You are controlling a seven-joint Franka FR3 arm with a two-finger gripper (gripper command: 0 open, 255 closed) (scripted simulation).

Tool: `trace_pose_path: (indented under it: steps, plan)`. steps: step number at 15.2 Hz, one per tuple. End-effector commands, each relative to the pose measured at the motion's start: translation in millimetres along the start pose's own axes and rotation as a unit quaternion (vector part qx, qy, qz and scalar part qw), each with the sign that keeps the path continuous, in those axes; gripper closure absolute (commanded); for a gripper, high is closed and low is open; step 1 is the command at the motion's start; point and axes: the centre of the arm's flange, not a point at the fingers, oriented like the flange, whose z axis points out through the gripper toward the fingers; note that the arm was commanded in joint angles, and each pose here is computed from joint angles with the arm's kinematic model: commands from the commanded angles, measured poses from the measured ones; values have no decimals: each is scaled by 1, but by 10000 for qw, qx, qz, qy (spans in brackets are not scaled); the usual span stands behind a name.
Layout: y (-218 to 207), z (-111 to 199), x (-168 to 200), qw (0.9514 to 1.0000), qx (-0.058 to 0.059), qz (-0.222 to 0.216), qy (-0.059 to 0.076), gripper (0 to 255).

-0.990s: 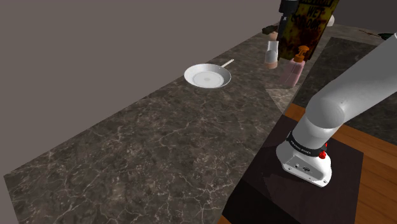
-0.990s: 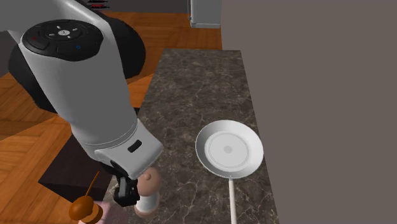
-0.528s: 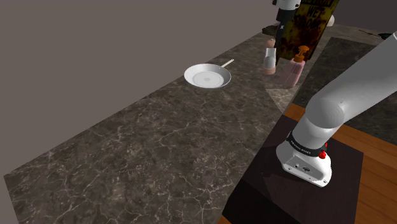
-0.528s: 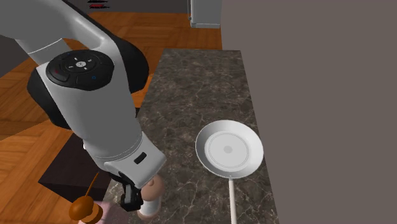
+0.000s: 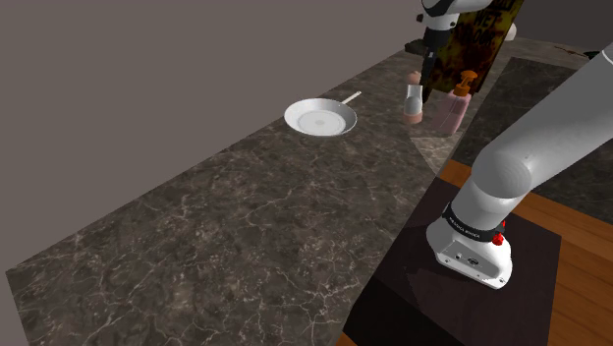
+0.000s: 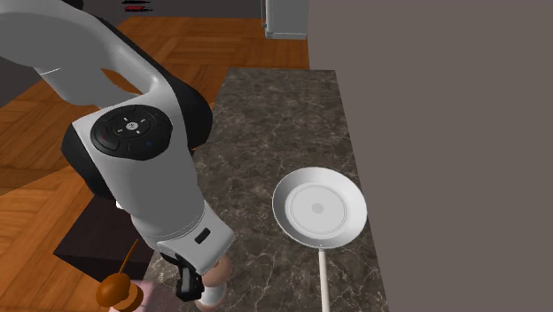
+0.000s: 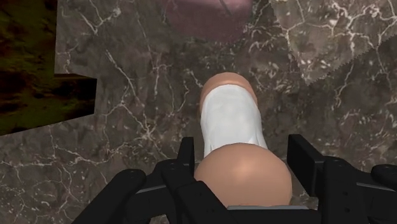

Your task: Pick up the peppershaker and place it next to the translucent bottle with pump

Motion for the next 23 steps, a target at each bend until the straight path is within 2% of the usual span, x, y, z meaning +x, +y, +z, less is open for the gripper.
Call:
trace_pose_path:
  steps: [1, 5, 6, 11, 15, 23]
  plan:
    - [0, 1, 0, 10000, -3, 0, 2, 255]
    - [0, 1, 0, 10000, -3, 0, 2, 255]
    - [0, 1, 0, 10000, -3, 0, 2, 0]
    - [0, 1, 0, 10000, -3, 0, 2, 0]
    - [0, -49, 0, 10000, -3, 0, 2, 0]
    - [0, -49, 0, 10000, -3, 0, 2, 0]
